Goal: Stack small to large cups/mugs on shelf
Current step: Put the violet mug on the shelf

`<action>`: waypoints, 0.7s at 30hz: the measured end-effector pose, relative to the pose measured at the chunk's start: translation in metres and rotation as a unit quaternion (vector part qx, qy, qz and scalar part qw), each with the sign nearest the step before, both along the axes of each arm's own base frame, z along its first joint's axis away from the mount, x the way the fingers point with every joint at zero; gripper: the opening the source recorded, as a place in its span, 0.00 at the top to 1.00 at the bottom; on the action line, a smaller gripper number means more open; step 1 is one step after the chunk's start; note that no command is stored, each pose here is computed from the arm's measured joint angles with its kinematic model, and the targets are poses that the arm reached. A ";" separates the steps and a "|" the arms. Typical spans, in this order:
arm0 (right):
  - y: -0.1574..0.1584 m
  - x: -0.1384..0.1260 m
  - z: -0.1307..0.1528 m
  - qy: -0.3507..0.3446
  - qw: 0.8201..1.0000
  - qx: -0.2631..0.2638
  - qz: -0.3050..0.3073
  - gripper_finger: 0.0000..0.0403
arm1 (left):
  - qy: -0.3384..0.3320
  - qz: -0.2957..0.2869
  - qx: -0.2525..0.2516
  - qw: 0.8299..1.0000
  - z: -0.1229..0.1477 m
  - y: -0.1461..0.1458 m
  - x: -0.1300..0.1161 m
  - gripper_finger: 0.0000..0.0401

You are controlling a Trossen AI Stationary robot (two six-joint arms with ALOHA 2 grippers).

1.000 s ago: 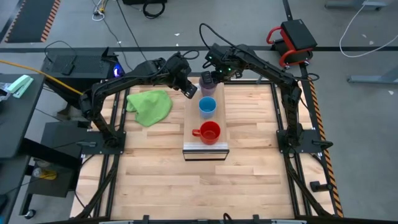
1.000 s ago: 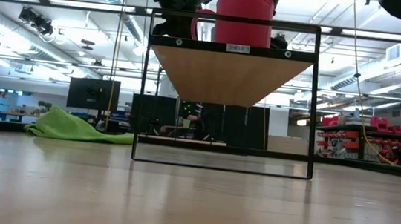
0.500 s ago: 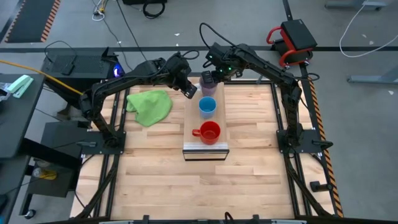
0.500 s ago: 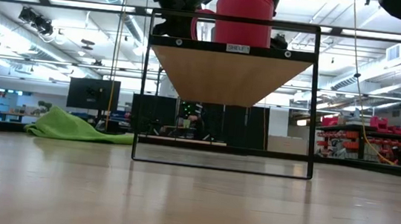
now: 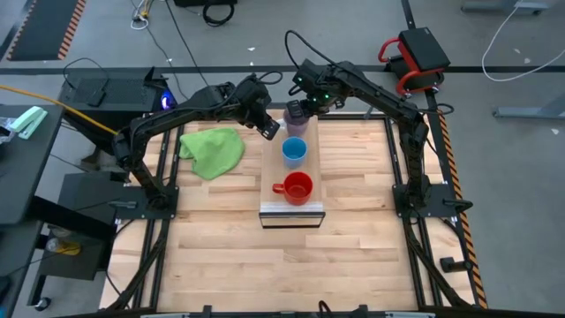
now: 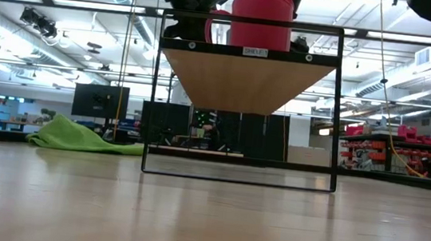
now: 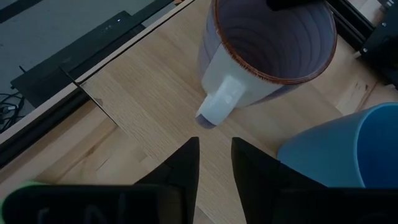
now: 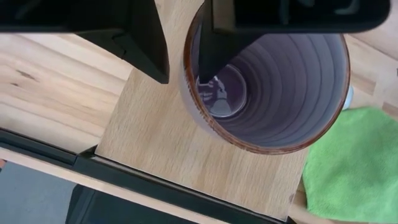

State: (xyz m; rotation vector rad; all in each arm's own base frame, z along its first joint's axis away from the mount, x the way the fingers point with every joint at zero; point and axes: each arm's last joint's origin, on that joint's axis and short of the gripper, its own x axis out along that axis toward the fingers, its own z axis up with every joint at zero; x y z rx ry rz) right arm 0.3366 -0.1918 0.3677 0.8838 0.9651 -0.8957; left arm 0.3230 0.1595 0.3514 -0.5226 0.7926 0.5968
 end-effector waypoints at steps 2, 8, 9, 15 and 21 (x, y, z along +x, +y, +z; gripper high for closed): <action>0.000 0.000 0.000 0.000 1.000 0.000 0.000 0.74 | 0.000 0.000 0.000 1.000 0.000 0.000 0.000 0.75; -0.001 0.001 0.001 -0.002 1.000 -0.007 0.002 0.70 | 0.000 0.000 0.000 1.000 0.000 0.000 0.000 0.75; -0.001 0.001 0.001 -0.005 1.000 -0.008 0.003 0.70 | 0.000 0.000 0.000 1.000 0.000 0.000 0.000 0.75; 0.000 0.001 0.001 -0.002 1.000 -0.013 0.017 0.70 | 0.000 0.000 0.000 1.000 0.000 0.000 0.000 0.74; 0.001 -0.001 0.012 -0.010 0.999 -0.030 0.042 0.70 | 0.004 0.007 -0.002 1.000 0.000 0.004 -0.003 0.74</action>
